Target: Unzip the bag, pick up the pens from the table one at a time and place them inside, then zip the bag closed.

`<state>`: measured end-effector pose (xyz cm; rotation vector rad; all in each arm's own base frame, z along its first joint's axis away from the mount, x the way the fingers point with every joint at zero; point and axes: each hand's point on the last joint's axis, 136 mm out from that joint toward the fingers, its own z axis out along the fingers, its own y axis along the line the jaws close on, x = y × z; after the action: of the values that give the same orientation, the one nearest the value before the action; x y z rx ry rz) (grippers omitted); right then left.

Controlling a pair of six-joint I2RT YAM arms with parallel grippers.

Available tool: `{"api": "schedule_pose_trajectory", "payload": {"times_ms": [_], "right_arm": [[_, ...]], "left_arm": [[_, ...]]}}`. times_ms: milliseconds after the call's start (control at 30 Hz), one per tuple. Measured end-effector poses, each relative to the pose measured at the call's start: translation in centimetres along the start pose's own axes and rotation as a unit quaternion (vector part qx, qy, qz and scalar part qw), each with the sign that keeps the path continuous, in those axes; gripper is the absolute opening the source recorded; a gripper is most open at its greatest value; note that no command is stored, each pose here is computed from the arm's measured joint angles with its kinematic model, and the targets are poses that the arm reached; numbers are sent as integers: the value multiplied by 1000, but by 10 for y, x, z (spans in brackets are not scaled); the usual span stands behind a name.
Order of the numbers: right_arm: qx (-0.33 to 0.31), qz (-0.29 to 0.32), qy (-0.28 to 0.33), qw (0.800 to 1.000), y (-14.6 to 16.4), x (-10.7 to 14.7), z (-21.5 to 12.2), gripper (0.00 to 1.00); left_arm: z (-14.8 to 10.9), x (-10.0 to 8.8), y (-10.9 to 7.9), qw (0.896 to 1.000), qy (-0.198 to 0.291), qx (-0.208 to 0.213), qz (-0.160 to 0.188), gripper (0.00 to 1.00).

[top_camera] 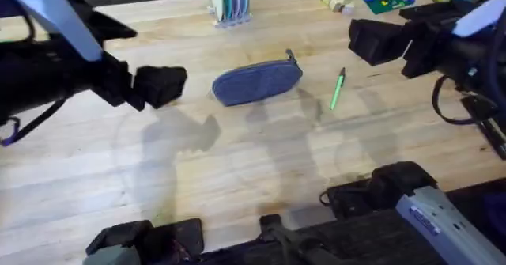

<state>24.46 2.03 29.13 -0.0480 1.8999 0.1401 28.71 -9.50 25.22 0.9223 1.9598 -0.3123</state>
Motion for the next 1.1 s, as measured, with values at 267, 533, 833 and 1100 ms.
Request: {"api": "schedule_pose_trajectory", "payload": {"times_ms": [267, 533, 833, 1100], "right_arm": [[0, 0, 0, 1000, 0, 0, 0, 998], [0, 0, 0, 1000, 0, 0, 0, 998], [0, 0, 0, 1000, 0, 0, 0, 998], [0, 0, 0, 1000, 0, 0, 0, 998]], "left_arm": [[24, 4, -21, 987, -29, 103, 116, 994], [62, 24, -39, 973, -18, 191, 128, 993], [113, 46, -62, 951, -9, 262, 164, 993], [154, 68, -58, 950, -2, 274, 149, 993]]}}
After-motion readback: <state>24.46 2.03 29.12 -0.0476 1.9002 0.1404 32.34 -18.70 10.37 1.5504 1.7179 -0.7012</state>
